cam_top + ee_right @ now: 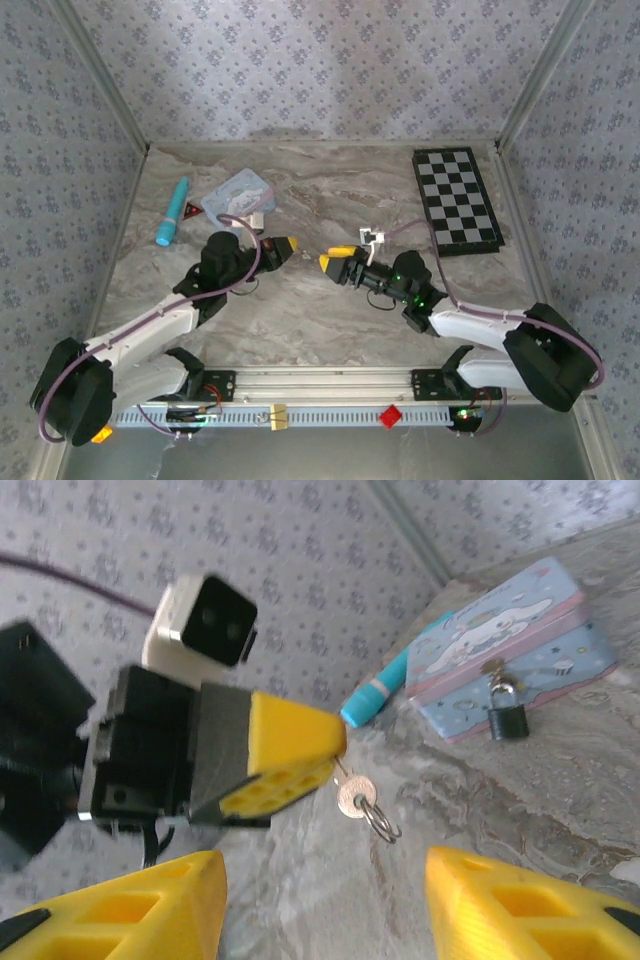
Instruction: Unlock the padlock with the key
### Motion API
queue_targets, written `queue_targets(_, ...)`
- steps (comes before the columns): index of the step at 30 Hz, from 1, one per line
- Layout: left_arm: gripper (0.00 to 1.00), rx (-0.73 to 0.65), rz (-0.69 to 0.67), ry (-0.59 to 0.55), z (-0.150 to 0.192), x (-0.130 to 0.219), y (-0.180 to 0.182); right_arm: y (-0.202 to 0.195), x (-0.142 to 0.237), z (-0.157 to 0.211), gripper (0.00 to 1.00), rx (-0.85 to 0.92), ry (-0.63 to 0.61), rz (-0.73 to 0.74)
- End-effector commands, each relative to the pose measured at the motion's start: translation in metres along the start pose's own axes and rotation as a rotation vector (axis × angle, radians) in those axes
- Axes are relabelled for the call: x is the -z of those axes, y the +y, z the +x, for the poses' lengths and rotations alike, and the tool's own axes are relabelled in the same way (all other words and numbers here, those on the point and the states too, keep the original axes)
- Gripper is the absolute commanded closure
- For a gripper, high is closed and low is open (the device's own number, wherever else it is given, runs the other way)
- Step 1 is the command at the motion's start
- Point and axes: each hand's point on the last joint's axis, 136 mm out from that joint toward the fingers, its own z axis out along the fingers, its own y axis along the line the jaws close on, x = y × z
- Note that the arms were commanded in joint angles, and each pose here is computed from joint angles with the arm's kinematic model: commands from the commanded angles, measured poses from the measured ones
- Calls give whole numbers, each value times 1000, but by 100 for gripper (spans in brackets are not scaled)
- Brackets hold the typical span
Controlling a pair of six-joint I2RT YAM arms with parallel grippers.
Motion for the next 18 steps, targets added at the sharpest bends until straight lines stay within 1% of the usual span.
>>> queue_targets(1,100,122,81,-117,-22,0,-26,6,1,-30,44,-124,-188,0)
queue_targets(5,100,114,122,-101,-19,-2,-44,17,-6,-32,42,-155,-180,-51)
queue_targets(6,100,110,131,-95,-18,-3,-49,17,-7,-31,40,-159,-171,-55)
queue_targets(7,100,105,139,-86,-16,-4,-53,16,-8,-31,36,-167,-164,-58)
queue_targets(9,100,92,154,-70,-12,-5,-60,13,-8,-31,33,-185,-156,-63)
queue_targets(12,100,81,165,-54,-8,-6,-65,7,-5,-33,32,-205,-144,-64)
queue_targets(14,100,74,180,-44,-5,-6,-69,2,-3,-34,28,-222,-143,-57)
queue_targets(18,100,49,208,-28,-2,-8,-79,5,-4,-32,26,-217,-110,-74)
